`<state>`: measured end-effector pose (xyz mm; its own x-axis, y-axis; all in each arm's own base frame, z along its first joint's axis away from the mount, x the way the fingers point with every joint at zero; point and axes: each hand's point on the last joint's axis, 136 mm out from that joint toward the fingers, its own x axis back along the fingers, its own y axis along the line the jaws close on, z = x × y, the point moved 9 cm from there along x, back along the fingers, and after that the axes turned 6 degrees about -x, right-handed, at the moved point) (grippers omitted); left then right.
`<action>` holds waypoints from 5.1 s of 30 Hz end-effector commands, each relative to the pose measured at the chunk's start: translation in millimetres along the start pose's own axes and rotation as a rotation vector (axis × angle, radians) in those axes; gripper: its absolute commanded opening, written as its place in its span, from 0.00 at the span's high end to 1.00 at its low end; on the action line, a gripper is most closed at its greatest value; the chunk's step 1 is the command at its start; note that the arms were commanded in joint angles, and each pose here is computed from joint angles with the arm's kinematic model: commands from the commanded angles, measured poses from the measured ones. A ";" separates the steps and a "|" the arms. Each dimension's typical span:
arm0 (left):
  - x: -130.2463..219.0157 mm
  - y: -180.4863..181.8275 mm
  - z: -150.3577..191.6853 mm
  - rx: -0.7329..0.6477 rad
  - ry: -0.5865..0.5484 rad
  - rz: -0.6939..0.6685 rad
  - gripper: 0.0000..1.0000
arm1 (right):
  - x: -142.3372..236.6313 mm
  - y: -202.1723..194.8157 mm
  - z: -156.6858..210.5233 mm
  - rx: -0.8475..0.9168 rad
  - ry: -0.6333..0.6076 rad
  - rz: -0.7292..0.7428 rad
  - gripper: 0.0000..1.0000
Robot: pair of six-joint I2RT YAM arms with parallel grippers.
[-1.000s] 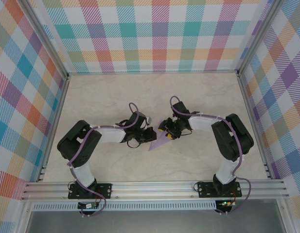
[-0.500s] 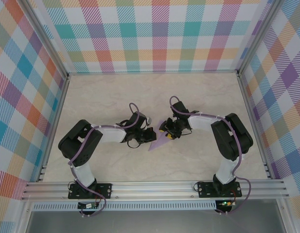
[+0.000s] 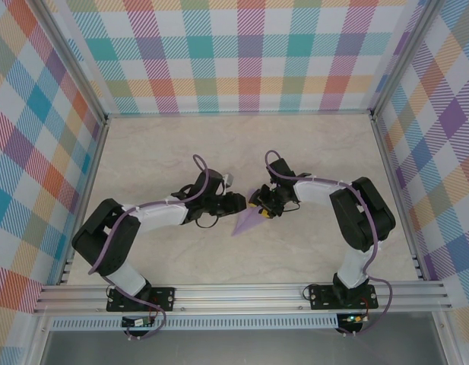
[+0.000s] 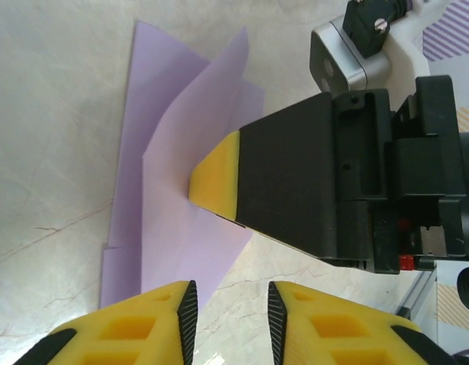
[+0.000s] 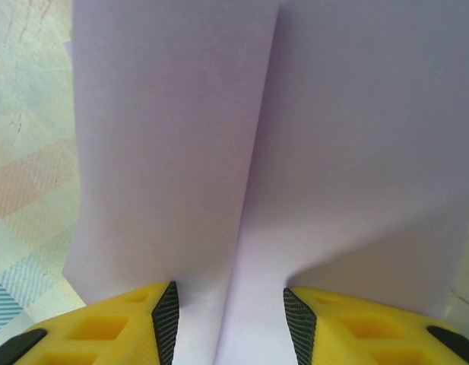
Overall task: Fold a paper plane with a square sheet of paper (pick it up from the middle)
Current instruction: Fourth fold the wing at the center of the table.
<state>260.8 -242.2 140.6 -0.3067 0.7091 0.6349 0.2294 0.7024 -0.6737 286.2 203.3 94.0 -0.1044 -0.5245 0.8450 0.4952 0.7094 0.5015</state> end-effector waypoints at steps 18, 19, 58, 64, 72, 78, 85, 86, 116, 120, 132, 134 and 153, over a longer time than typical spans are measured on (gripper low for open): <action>-38.2 17.6 4.0 0.078 0.117 0.104 0.90 | -4.7 -47.3 0.9 -0.001 -0.034 0.240 0.53; -39.3 17.3 3.9 0.079 0.119 0.114 0.93 | -1.5 -42.7 0.9 0.026 -0.033 0.215 0.53; -61.4 16.1 8.4 0.013 0.272 0.152 0.99 | 26.1 -6.4 -4.2 0.263 -0.017 -0.093 0.42; -62.7 16.2 7.5 0.013 0.274 0.149 0.99 | 26.3 -6.5 -5.3 0.269 -0.029 -0.086 0.42; -64.1 17.0 7.1 0.020 0.274 0.142 0.99 | 24.9 -6.5 -7.6 0.280 -0.034 -0.062 0.45; -65.3 18.2 7.5 0.025 0.275 0.139 0.99 | 20.2 -8.6 -11.0 0.261 -0.033 -0.022 0.46; -65.2 17.7 7.1 0.025 0.274 0.139 0.98 | 11.3 -23.9 -14.7 0.176 -0.037 0.120 0.47; -65.3 18.0 7.2 0.024 0.274 0.138 0.97 | 10.5 -25.5 -15.1 0.165 -0.037 0.133 0.47; -36.5 -10.8 2.8 0.004 0.205 0.152 0.91 | -8.3 -53.0 -15.1 0.028 -0.021 0.376 0.46; -45.7 -5.6 3.9 0.015 0.220 0.135 0.93 | -9.0 -54.9 -14.8 0.024 -0.018 0.388 0.46; -54.3 11.3 11.5 0.025 0.243 0.040 0.95 | -9.0 -59.3 -15.3 0.025 -0.028 0.418 0.48; -55.5 12.7 11.9 0.026 0.247 0.035 0.96 | -9.4 -60.1 -15.3 0.024 -0.028 0.425 0.50; -56.3 17.5 15.1 0.030 0.255 0.009 0.96 | -19.9 -65.4 -16.9 0.029 0.002 0.457 0.49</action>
<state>267.4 -270.1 88.3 -0.0665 0.7299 0.6803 0.1941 0.6783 -0.7087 300.2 188.1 97.3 -0.0517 -0.3952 0.9171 0.4223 0.8236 0.3787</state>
